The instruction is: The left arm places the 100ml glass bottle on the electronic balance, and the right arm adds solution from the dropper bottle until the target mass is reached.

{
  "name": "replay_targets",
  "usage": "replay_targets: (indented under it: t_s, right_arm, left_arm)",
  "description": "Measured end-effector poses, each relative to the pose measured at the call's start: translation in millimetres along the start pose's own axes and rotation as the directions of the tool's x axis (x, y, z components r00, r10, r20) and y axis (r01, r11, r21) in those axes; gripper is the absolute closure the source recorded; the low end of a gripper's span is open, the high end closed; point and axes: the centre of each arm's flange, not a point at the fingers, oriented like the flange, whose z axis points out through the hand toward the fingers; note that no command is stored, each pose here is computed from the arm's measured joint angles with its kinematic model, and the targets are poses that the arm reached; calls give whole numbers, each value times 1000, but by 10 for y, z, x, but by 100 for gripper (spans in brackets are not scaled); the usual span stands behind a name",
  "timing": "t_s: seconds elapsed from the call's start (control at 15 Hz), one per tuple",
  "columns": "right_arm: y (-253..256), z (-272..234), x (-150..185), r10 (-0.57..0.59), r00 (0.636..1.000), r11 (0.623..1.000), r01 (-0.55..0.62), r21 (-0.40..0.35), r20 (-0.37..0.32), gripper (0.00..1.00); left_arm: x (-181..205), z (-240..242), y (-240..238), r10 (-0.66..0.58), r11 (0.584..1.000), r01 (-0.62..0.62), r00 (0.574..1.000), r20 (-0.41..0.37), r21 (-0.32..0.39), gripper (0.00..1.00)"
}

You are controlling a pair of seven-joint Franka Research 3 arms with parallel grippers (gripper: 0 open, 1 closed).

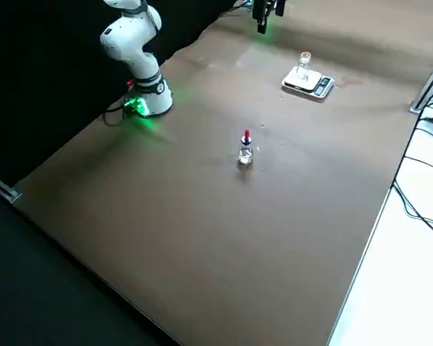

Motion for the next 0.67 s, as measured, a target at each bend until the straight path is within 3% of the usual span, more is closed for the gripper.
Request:
replay_targets:
  t_s: [0.2,0.67]
  right_arm:
    - [0,3,-1,-2,1000,1000,2,0,1,0]
    - [10,51,8,-2,1000,1000,2,0,-10,0]
  left_arm:
    - [-66,3,-46,-88,996,88,996,-4,-19,0]
    - [-47,52,-240,-165,984,166,986,20,-72,0]
